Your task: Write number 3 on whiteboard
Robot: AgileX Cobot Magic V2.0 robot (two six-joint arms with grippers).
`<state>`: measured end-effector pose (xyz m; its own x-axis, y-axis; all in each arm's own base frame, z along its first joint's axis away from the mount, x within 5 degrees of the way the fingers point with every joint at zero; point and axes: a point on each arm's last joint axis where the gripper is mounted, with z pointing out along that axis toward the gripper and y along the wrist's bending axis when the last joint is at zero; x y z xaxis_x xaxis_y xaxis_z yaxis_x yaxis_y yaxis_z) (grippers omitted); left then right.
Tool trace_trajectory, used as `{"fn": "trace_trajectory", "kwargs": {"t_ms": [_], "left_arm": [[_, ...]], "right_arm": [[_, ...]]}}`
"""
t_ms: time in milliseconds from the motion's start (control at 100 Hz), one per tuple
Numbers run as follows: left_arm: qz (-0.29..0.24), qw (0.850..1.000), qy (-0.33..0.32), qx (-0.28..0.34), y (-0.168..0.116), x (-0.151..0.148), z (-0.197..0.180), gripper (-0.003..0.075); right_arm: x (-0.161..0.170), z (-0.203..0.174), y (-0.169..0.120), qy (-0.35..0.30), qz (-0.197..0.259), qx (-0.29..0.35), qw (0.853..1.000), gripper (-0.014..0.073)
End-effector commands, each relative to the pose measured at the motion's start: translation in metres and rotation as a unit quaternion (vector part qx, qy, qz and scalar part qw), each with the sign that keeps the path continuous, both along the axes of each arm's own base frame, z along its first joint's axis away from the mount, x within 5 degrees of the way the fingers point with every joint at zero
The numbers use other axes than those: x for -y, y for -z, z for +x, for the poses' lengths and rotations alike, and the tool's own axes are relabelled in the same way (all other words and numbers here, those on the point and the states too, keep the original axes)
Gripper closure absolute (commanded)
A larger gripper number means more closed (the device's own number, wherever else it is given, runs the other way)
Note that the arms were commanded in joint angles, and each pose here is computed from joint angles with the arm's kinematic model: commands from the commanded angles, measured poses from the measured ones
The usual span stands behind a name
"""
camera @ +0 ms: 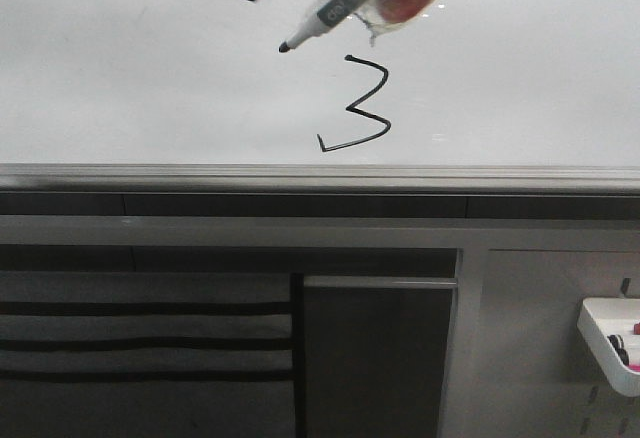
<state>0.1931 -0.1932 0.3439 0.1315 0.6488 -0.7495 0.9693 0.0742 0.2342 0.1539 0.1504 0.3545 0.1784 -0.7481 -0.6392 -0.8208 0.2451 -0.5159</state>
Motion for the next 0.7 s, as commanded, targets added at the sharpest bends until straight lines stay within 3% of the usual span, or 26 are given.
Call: {"fn": "trace_trajectory", "kwargs": {"t_ms": [0,260,450,690], "left_arm": [[-0.024,0.999,0.008,0.025,-0.017,0.016,0.006,0.0353],[-0.002,0.999,0.032,0.027,-0.011,0.039,0.019,0.0375],[-0.001,0.999,0.033,0.027,-0.011,0.039,0.019,0.0584],[0.000,0.999,0.033,0.026,-0.011,0.039,0.019,0.0709]], "right_arm": [[0.001,0.000,-0.019,0.001,0.038,0.050,0.998,0.0583],[0.001,-0.001,-0.019,0.001,0.036,0.048,0.998,0.0583],[0.001,-0.001,-0.019,0.001,0.036,0.047,0.998,0.0583],[0.000,-0.001,-0.019,0.001,0.043,0.042,0.998,0.0583]]}}
